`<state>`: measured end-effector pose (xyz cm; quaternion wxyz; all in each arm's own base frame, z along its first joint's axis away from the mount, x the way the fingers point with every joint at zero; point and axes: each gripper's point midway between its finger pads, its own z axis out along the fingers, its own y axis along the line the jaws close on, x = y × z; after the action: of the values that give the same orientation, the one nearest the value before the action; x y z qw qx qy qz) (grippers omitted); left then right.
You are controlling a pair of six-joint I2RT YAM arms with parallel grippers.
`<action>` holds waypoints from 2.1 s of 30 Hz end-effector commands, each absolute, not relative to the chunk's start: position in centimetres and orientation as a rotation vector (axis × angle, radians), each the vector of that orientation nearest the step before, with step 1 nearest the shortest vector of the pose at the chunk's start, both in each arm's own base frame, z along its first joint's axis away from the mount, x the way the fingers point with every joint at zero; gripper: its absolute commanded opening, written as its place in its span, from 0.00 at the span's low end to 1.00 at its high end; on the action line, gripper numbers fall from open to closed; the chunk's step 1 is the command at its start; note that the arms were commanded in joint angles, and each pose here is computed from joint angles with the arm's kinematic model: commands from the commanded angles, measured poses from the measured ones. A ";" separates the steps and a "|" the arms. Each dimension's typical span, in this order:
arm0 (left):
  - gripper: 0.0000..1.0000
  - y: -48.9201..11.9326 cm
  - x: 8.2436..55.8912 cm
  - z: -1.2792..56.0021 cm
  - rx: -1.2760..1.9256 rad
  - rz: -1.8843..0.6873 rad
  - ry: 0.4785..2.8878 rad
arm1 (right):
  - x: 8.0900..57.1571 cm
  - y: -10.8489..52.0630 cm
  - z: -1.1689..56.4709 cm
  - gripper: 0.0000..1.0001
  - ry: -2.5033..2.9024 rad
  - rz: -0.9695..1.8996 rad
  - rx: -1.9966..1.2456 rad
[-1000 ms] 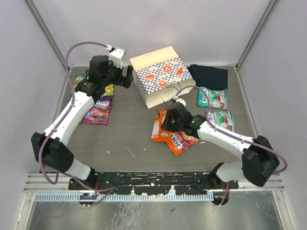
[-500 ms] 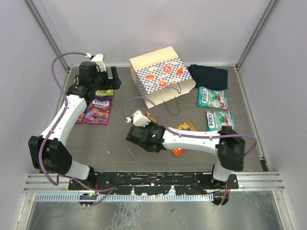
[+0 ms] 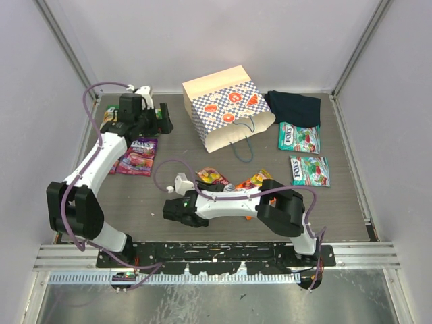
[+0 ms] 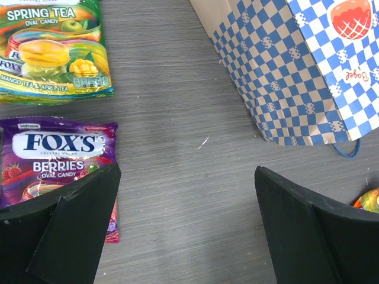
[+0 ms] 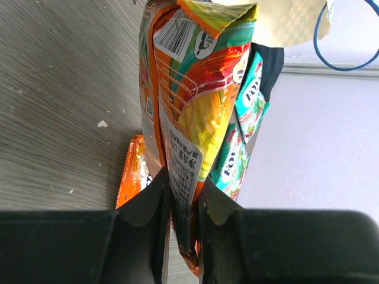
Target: Take the snacks out of the paper bag
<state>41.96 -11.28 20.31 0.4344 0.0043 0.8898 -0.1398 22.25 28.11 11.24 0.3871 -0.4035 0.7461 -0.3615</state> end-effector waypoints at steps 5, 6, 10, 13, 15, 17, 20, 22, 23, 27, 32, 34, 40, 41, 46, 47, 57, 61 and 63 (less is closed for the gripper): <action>0.98 -12.2 41.9 21.1 0.031 -0.417 2.193 | 21.8 30.9 11.2 0.15 1.965 -0.756 -1.035; 0.98 -12.2 41.8 21.2 0.030 -0.416 2.195 | 21.6 31.3 10.9 0.20 1.981 -0.726 -1.041; 0.98 -12.6 41.5 21.7 0.022 -0.452 2.182 | 20.9 33.2 10.4 0.35 2.036 -0.548 -1.051; 0.98 -12.9 41.4 21.8 0.018 -0.477 2.184 | 20.2 34.9 10.3 0.51 2.071 -0.392 -1.080; 0.98 -12.8 41.2 21.8 0.015 -0.472 2.184 | 19.6 35.8 10.0 0.60 2.094 -0.304 -1.094; 0.98 -12.6 41.1 22.0 0.014 -0.461 2.181 | 19.0 36.5 9.8 0.69 2.119 -0.223 -1.109; 0.98 -12.3 40.7 22.1 0.014 -0.446 2.178 | 18.1 37.9 10.2 0.85 2.135 -0.062 -1.112; 0.98 -12.1 40.5 22.1 0.017 -0.439 2.175 | 17.6 38.7 11.7 0.88 2.133 0.087 -1.100; 0.98 -12.1 40.5 22.2 0.020 -0.438 2.174 | 17.3 39.1 12.4 0.89 2.127 0.167 -1.095; 0.98 -12.3 40.1 22.2 0.037 -0.448 2.171 | 16.7 39.7 15.9 0.92 2.080 0.435 -1.049; 0.98 -13.3 39.2 22.6 0.163 -0.499 2.145 | 18.2 37.4 21.1 0.92 1.960 0.701 -0.825; 0.98 -14.5 38.5 23.1 0.268 -0.536 2.097 | 19.5 35.5 24.6 0.92 1.867 0.850 -0.678; 0.98 -17.2 37.2 24.5 0.453 -0.471 1.985 | 24.4 27.7 29.7 0.96 1.726 1.015 -0.327; 0.98 -17.6 37.2 24.6 0.478 -0.442 1.976 | 25.0 26.8 29.7 0.96 1.734 1.022 -0.295; 0.98 -21.8 36.3 24.8 0.726 -0.318 1.875 | 28.2 21.6 28.4 0.96 1.779 0.972 -0.054; 0.98 -23.0 36.0 24.9 0.785 -0.305 1.845 | 28.9 20.4 28.0 0.96 1.791 0.963 0.005; 0.98 -29.7 37.1 23.7 1.057 -0.285 1.715 | 32.1 11.4 25.1 0.93 1.805 0.892 0.366; 0.98 -31.6 37.5 22.7 1.171 -0.214 1.661 | 32.4 11.2 22.9 0.93 1.862 0.886 0.390; 0.98 -32.5 37.7 22.4 1.205 -0.194 1.637 | 32.5 10.7 22.4 0.93 1.866 0.867 0.402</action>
<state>36.28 -30.02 19.14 0.4697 0.4665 0.7416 -0.1085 32.33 10.78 22.41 0.4966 0.1675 0.7770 0.3488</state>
